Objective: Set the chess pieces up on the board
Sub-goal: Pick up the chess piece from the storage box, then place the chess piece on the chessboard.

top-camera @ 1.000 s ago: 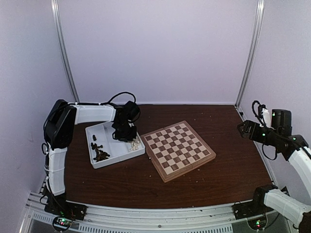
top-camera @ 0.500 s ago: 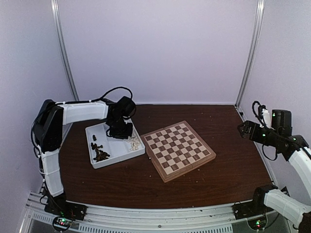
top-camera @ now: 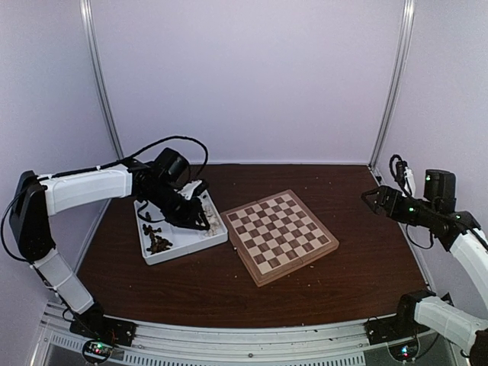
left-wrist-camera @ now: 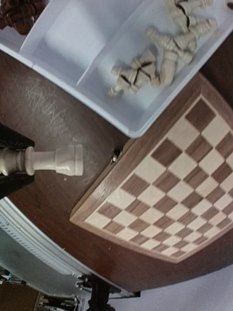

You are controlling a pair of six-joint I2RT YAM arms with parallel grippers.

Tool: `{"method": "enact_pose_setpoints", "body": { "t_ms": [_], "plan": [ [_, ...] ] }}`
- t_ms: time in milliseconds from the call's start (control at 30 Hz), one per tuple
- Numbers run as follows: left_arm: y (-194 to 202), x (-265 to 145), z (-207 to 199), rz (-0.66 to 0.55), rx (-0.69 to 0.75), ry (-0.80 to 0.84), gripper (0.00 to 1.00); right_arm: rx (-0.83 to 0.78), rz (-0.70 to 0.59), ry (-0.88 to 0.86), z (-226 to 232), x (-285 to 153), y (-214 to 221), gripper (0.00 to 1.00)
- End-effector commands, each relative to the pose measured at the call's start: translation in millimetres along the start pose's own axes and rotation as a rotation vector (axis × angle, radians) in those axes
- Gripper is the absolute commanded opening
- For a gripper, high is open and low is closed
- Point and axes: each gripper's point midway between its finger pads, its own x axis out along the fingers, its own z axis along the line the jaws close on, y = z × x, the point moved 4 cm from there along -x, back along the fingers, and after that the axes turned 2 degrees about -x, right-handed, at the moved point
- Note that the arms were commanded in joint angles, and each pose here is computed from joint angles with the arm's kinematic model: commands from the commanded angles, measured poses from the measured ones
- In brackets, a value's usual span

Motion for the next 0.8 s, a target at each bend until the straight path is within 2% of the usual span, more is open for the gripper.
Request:
{"method": "enact_pose_setpoints", "body": {
  "t_ms": [0, 100, 233, 433, 600, 767],
  "plan": [
    [3.8, -28.3, -64.0, -0.015, 0.173, 0.452, 0.08, -0.030, -0.039, -0.197, 26.3, -4.3, -3.3, 1.00],
    [2.0, -31.7, -73.4, 0.000, 0.177, 0.516, 0.08, -0.051, -0.045, -0.245, 34.0, -7.0, -1.1, 1.00],
    [-0.5, -20.3, -76.2, 0.027, 0.173, 0.503, 0.09, -0.101, -0.019, -0.261, 39.6, -5.3, 8.0, 1.00],
    [-2.9, 8.0, -84.0, 0.101, 0.158, 0.367, 0.07, -0.185, 0.004, -0.264, 54.7, 0.8, 21.6, 1.00],
    [-12.3, 17.2, -98.0, 0.151, 0.084, 0.294, 0.07, -0.344, 0.031, -0.288, 83.7, 9.8, 38.8, 1.00],
    [-15.5, 14.8, -99.6, 0.180, 0.046, 0.259, 0.07, -0.536, -0.008, -0.269, 112.9, 20.5, 55.0, 1.00]
  ]
}}
